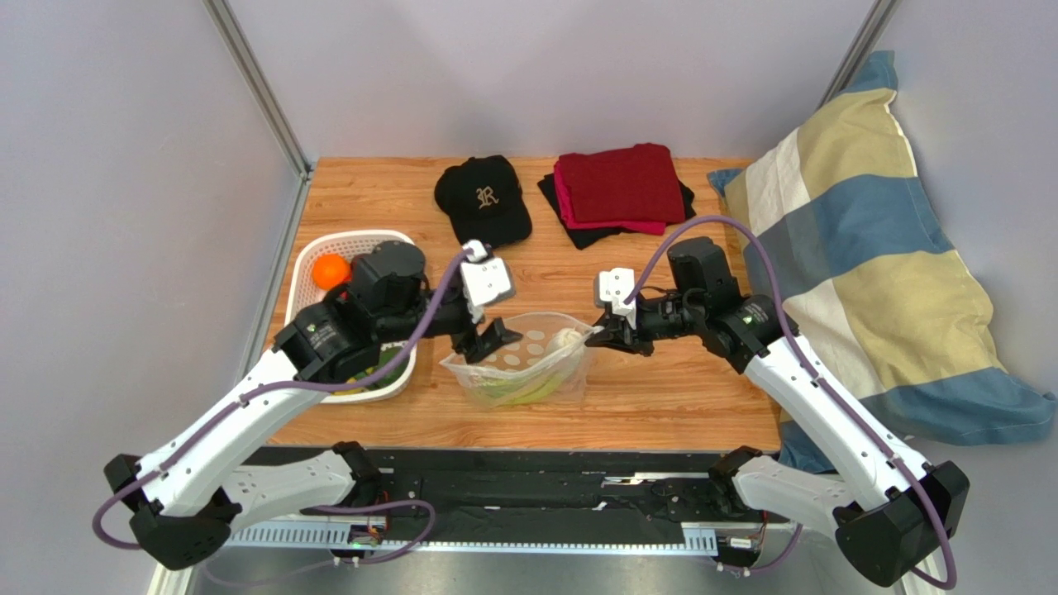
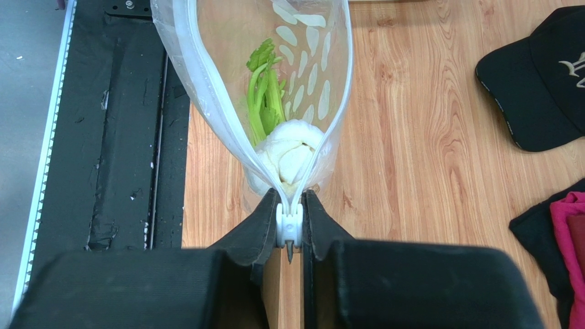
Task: Place the food in the zip-top bag and seal the zipper
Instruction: Adjust the fake vegetable in the zipper food storage bag, then pick up the fake fruit from the bin.
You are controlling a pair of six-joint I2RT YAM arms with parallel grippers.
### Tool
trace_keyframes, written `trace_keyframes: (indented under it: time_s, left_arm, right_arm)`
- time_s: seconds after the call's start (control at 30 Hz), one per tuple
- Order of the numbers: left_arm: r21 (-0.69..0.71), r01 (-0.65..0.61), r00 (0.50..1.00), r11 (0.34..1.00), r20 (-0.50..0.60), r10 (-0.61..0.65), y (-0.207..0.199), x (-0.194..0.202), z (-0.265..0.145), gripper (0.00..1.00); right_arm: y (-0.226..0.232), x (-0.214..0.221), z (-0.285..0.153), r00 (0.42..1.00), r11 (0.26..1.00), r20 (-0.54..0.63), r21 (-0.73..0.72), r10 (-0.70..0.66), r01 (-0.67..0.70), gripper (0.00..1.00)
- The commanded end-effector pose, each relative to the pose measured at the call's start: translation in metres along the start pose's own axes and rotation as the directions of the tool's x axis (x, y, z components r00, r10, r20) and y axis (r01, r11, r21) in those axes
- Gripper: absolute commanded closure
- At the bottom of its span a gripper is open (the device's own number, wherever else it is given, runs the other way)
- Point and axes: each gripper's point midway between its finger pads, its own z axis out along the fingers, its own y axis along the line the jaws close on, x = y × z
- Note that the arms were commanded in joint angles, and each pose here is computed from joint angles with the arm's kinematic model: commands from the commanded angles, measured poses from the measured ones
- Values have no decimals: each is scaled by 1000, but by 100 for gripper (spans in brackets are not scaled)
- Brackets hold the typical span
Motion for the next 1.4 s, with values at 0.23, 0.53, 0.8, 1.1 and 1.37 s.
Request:
trace_keyframes:
  time_s: [0.23,0.53,0.8,1.1,1.37]
  left_arm:
    - [-531,243,868,812,-255,-427,102,129,-123,11]
    - [-691,331,635,642,-340,-694,173,251,-181,1]
    - [-782,368,537,503,-263,-802,244,314,-168,1]
    - [-790,390,476,473,-267,-838,273,358,-145,1]
    - [-757,396,431,519,-345,-834,238,382,-129,5]
  right_arm:
    - [-5,-22,-3,994,995,36,23,-99,99,100]
    - [-5,-14,0,997,997,6,13,-80,80,100]
    - [-7,-12,-1,997,996,-10,30,-80,80,100]
    - [-8,-11,-4,996,995,-20,48,-85,86,100]
    - [-8,-9,-4,996,995,-31,48,-88,90,100]
